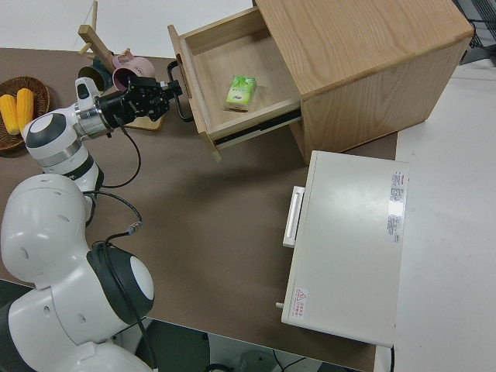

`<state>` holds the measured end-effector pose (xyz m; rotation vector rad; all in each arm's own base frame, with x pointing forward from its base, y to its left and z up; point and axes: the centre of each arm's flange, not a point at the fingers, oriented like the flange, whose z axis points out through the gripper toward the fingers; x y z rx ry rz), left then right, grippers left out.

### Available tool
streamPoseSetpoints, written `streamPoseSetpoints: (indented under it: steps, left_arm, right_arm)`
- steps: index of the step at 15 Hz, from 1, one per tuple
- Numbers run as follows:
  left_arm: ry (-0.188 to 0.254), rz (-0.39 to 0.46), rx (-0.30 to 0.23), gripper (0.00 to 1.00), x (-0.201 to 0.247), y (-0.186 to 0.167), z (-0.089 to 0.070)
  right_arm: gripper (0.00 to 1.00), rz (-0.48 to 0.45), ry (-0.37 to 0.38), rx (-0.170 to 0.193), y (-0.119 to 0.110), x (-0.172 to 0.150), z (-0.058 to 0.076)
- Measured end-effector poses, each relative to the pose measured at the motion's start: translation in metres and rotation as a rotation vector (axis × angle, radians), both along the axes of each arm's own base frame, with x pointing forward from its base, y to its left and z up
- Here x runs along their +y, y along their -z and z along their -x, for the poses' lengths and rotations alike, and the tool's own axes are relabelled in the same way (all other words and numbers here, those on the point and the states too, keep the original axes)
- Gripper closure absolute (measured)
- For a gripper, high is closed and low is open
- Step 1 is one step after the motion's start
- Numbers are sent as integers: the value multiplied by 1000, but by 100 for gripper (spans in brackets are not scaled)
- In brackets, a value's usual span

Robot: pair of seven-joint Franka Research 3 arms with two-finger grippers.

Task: Slide drawer open with right arm

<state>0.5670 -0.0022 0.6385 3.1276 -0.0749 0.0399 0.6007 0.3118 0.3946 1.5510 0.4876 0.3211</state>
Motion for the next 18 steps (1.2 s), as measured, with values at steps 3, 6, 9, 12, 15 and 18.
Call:
streamPoseSetpoints:
  steps: [3,6,9,12,15,18]
  left_arm:
    - [0,0,0,0,0,0,0]
    - [0,0,0,0,0,0,0]
    - [0,0,0,0,0,0,0]
    - [0,0,0,0,0,0,0]
    - [0,0,0,0,0,0,0]
    - [0,0,0,0,0,0,0]
  right_arm:
    - [81,2,-9,1,0,17,12]
    - [81,0,-14,2,-1,27,19]
    - [81,-3,-19,3,-2,33,23]
    - [81,-2,-21,3,-2,36,25]
    - [81,-3,-21,3,-2,36,25]
    - [64,6,-21,20,-3,36,25]
